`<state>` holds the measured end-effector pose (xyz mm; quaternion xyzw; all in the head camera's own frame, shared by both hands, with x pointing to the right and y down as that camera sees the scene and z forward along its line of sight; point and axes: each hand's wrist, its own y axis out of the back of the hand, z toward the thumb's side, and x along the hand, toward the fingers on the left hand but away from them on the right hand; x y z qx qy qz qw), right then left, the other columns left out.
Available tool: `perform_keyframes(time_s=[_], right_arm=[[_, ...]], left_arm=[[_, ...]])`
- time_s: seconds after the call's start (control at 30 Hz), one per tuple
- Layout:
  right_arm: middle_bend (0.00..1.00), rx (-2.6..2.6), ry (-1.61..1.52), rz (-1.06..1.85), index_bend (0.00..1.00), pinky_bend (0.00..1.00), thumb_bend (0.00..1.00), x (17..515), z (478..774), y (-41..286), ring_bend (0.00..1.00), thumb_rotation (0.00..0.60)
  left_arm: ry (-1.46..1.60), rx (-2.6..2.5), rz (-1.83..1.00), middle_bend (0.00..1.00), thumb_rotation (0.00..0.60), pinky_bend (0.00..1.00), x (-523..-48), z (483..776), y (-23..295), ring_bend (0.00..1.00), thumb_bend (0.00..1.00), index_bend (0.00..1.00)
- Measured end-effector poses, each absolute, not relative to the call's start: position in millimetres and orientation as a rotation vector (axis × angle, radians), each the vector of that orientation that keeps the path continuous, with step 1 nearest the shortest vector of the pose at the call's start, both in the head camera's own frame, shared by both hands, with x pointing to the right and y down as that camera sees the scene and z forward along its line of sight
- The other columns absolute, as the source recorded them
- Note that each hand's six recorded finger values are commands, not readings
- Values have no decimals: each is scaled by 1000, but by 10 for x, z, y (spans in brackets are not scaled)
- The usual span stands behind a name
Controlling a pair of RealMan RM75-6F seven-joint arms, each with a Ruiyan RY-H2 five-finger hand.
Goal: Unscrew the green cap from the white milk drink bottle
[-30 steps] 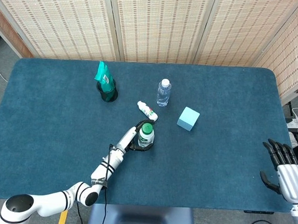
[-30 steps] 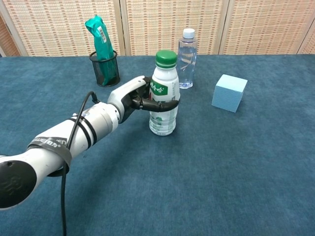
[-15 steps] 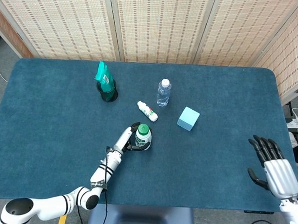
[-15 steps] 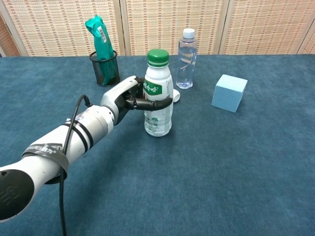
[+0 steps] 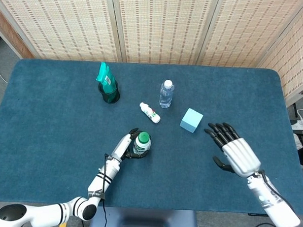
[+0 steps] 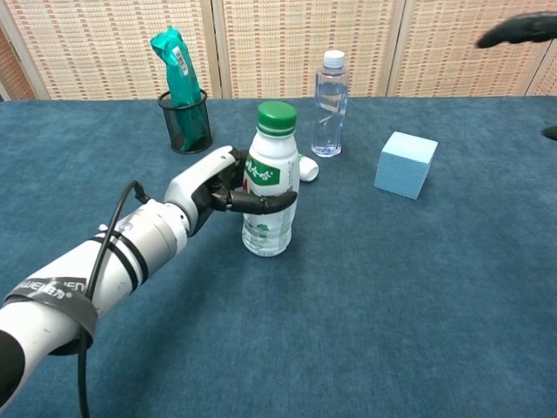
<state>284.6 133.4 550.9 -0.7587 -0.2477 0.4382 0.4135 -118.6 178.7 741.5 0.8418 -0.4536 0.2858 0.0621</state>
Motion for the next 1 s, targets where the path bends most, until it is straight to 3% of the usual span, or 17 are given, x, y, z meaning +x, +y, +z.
perform_keyframes(time_s=[0.53, 0.7, 1.0], right_arm=[[0, -1954, -348, 1092, 150, 0, 308, 2018, 5713, 1071, 0, 599], [0, -1982, -327, 1111, 149, 0, 368, 1896, 5832, 1073, 0, 548], [0, -2010, -317, 1116, 113, 0, 373, 1721, 5956, 1045, 0, 529]], left_arm=[[-1345, 2497, 889, 755, 600, 0, -1123, 7481, 1801, 288, 743, 699], [-1335, 2499, 892, 760, 600, 0, -1109, 7491, 1816, 297, 743, 700], [-1327, 2508, 906, 763, 600, 0, -1091, 7513, 1830, 303, 748, 704]])
